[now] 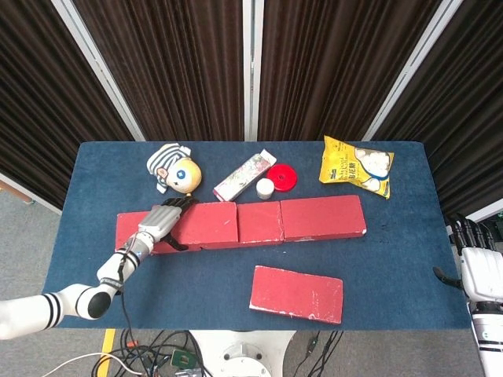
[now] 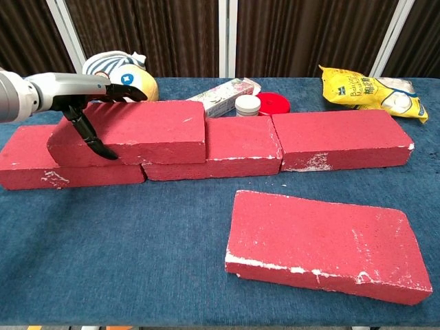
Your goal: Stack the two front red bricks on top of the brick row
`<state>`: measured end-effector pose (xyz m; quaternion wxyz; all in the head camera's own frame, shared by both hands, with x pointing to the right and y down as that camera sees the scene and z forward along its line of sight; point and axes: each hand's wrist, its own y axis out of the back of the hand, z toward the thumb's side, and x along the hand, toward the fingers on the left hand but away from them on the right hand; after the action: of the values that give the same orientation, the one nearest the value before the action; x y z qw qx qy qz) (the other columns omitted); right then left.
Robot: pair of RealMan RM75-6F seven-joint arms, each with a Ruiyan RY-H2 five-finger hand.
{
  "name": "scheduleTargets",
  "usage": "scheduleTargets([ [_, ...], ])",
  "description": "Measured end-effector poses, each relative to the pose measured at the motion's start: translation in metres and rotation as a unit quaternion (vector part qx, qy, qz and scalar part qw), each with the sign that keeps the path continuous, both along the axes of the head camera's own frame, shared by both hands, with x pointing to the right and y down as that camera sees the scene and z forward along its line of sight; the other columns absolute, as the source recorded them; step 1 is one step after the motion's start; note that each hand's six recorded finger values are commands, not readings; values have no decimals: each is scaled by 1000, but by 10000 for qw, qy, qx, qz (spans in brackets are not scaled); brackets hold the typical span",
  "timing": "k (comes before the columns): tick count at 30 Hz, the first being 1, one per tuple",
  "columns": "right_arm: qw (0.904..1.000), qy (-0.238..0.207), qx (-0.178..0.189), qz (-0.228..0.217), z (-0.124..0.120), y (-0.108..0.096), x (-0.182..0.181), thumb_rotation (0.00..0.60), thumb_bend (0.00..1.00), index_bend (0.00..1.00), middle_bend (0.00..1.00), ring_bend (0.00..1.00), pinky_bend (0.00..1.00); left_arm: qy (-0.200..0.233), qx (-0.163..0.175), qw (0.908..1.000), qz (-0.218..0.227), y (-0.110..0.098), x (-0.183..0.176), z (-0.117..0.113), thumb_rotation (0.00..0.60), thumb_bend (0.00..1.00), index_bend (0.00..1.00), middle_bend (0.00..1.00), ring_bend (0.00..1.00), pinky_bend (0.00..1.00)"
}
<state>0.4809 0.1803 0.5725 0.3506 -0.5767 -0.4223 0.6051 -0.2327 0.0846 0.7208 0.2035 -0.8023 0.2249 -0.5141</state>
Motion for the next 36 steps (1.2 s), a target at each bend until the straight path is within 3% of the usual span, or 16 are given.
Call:
scheduleTargets([
  [15, 10000, 31, 24, 31, -2, -1, 2, 600, 108, 0, 0, 0, 0, 101, 25, 9999, 36, -2, 4, -8, 600, 14, 2, 0, 0, 0],
  [24, 10000, -3, 6, -9, -4, -1, -1, 600, 107, 0, 0, 0, 0, 344, 182, 9992, -21, -9, 6, -33, 600, 0, 0, 0, 0, 0],
  [30, 9996, -252, -92, -133, -11, 2, -15, 600, 105, 0, 0, 0, 0, 317, 700, 9968, -216, -15, -16, -70, 600, 0, 0, 0, 0, 0],
  [36, 9961, -590, -282, -599, -23, 13, -53, 600, 69, 0, 0, 0, 0, -156, 1407, 9871, -748, -5, -85, -105, 600, 0, 2, 0, 0, 0],
])
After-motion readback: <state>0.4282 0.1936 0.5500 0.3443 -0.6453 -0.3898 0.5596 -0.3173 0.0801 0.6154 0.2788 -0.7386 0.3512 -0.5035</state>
